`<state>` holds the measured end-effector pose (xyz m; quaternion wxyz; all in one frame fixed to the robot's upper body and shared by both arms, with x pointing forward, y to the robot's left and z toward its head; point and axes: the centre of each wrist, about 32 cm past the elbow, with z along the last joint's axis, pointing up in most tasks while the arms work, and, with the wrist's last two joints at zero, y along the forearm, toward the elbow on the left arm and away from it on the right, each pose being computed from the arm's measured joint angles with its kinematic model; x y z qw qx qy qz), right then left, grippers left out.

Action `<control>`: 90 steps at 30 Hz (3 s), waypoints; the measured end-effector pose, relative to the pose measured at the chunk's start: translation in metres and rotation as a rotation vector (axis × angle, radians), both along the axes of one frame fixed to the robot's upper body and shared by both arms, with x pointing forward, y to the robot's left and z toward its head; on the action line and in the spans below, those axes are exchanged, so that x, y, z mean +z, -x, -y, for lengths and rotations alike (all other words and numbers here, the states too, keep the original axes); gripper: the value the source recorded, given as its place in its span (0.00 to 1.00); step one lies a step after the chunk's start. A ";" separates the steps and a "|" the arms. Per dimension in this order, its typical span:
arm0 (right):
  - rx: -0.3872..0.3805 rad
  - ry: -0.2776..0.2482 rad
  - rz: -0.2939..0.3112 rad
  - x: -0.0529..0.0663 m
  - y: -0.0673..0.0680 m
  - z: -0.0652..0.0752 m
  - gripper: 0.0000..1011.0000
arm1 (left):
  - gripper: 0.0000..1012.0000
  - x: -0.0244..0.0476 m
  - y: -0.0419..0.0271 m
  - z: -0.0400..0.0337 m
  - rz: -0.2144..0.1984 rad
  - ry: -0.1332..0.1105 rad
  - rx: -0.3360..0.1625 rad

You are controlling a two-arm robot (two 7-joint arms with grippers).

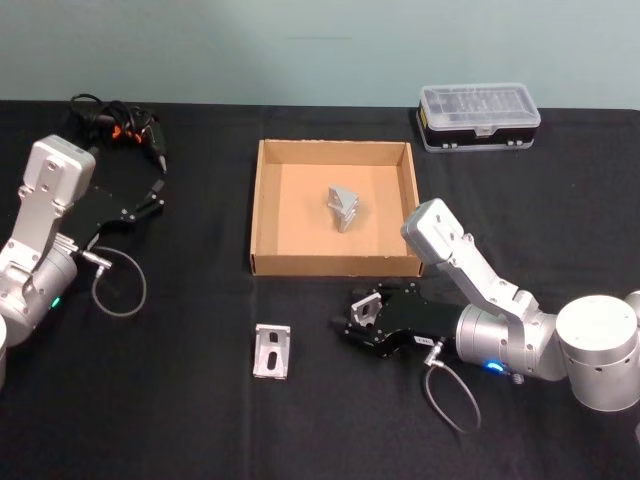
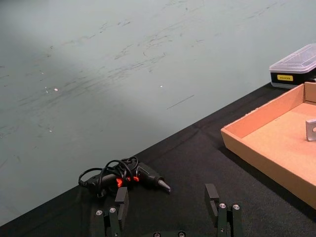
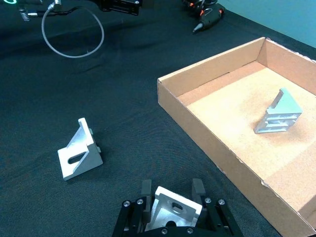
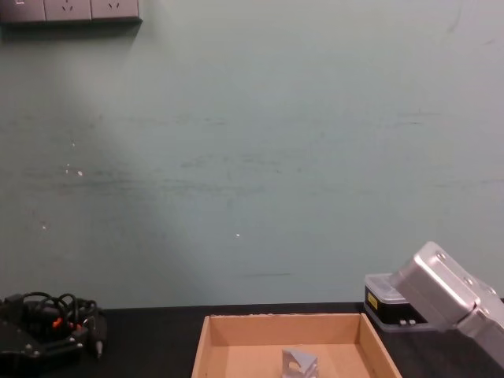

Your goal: Use one hand to pick up the angle iron from the table and place it into the box.

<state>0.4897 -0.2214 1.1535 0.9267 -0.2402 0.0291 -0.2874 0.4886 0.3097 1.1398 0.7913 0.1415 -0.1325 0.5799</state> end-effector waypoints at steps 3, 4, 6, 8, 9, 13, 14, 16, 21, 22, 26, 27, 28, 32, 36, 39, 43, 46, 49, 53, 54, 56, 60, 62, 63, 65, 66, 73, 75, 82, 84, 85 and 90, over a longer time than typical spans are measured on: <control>0.000 0.000 0.000 0.000 0.000 0.000 0.50 | 1.00 0.0000 0.0000 0.0000 0.000 0.000 0.000; 0.000 0.000 0.000 0.000 0.000 0.000 0.50 | 1.00 0.0000 0.0000 0.0000 0.000 0.000 0.000; 0.000 0.000 0.001 0.000 0.000 0.000 0.50 | 1.00 0.0000 0.0000 0.0000 0.000 0.000 0.000; 0.000 0.000 0.001 0.000 0.000 0.000 0.50 | 1.00 0.0000 0.0000 0.0000 0.000 0.000 0.000; 0.000 0.000 0.001 0.000 0.000 0.000 0.50 | 1.00 0.0000 0.0000 0.0000 0.000 0.000 0.000; 0.010 -0.032 0.019 0.000 0.002 0.002 0.50 | 1.00 0.0000 0.0000 0.0000 0.000 0.000 0.000; 0.012 -0.039 0.022 0.001 0.002 0.002 0.50 | 1.00 0.0000 0.0000 0.0000 0.000 0.000 0.000; 0.015 -0.056 0.033 0.003 0.003 0.003 0.50 | 1.00 0.0000 0.0000 0.0000 0.000 0.000 0.000; 0.013 -0.093 0.059 0.012 0.002 0.003 0.50 | 1.00 0.0000 0.0000 0.0000 0.000 0.000 0.000; 0.010 -0.100 0.065 0.015 0.001 0.004 0.50 | 1.00 0.0000 0.0000 0.0000 0.000 0.000 0.000; -0.028 -0.140 0.109 0.032 -0.005 0.004 0.50 | 1.00 0.0000 0.0000 0.0000 0.000 0.000 0.000; -0.039 -0.145 0.116 0.034 -0.007 0.004 0.50 | 1.00 0.0000 0.0000 0.0000 0.000 0.000 0.000; -0.050 -0.149 0.124 0.037 -0.009 0.004 0.50 | 1.00 0.0000 0.0000 0.0000 0.000 0.000 0.000; -0.113 -0.163 0.157 0.049 -0.019 0.006 0.50 | 1.00 0.0000 0.0000 0.0000 0.000 0.000 0.000; -0.183 -0.148 0.181 0.059 -0.037 0.009 0.50 | 1.00 0.0000 0.0000 0.0000 0.000 0.000 0.000; -0.227 -0.132 0.186 0.062 -0.052 0.011 0.50 | 1.00 0.0000 0.0000 0.0000 0.000 0.000 0.000; -0.269 -0.104 0.188 0.061 -0.071 0.010 0.50 | 1.00 0.0000 0.0000 0.0000 0.000 0.000 0.000; -0.288 -0.088 0.192 0.058 -0.085 0.006 0.50 | 1.00 0.0000 0.0000 0.0000 0.000 0.000 0.000; -0.294 -0.079 0.200 0.056 -0.094 0.001 0.50 | 1.00 0.0000 0.0000 0.0000 0.000 0.000 0.000; -0.303 -0.065 0.203 0.052 -0.109 -0.010 0.50 | 1.00 0.0000 0.0000 0.0000 0.000 0.000 0.000; -0.304 -0.062 0.203 0.051 -0.111 -0.012 0.50 | 1.00 0.0000 0.0000 0.0000 0.000 0.000 0.000; -0.310 -0.050 0.195 0.048 -0.116 -0.017 0.50 | 1.00 0.0000 0.0000 0.0000 0.000 0.000 0.000; -0.318 -0.027 0.172 0.045 -0.124 -0.025 0.50 | 1.00 0.0000 0.0000 0.0000 0.000 0.000 0.000; -0.322 -0.019 0.154 0.044 -0.127 -0.029 0.50 | 1.00 0.0000 0.0000 0.0000 0.000 0.000 0.000; -0.327 -0.015 0.140 0.042 -0.129 -0.032 0.50 | 1.00 0.0000 0.0000 0.0000 0.000 0.000 0.000; -0.329 -0.009 0.129 0.041 -0.131 -0.034 0.50 | 1.00 0.0000 0.0000 0.0000 0.000 0.000 0.000; -0.331 -0.006 0.125 0.040 -0.131 -0.035 0.50 | 1.00 0.0000 0.0000 0.0000 0.000 0.000 0.000; -0.351 0.005 0.089 0.036 -0.138 -0.041 0.50 | 1.00 0.0000 0.0000 0.0000 0.000 0.000 0.000; -0.351 0.005 0.091 0.036 -0.138 -0.041 0.50 | 1.00 0.0000 0.0000 0.0000 0.000 0.000 0.000; -0.349 0.005 0.094 0.037 -0.137 -0.040 0.54 | 1.00 0.0000 0.0000 0.0000 0.000 0.000 0.000; -0.349 0.005 0.095 0.037 -0.137 -0.040 0.60 | 1.00 0.0000 0.0000 0.0000 0.000 0.000 0.000; -0.349 0.005 0.095 0.037 -0.137 -0.040 0.64 | 1.00 0.0000 0.0000 0.0000 0.000 0.000 0.000; -0.348 0.005 0.097 0.037 -0.137 -0.040 0.79 | 1.00 0.0000 0.0000 0.0000 0.000 0.000 0.000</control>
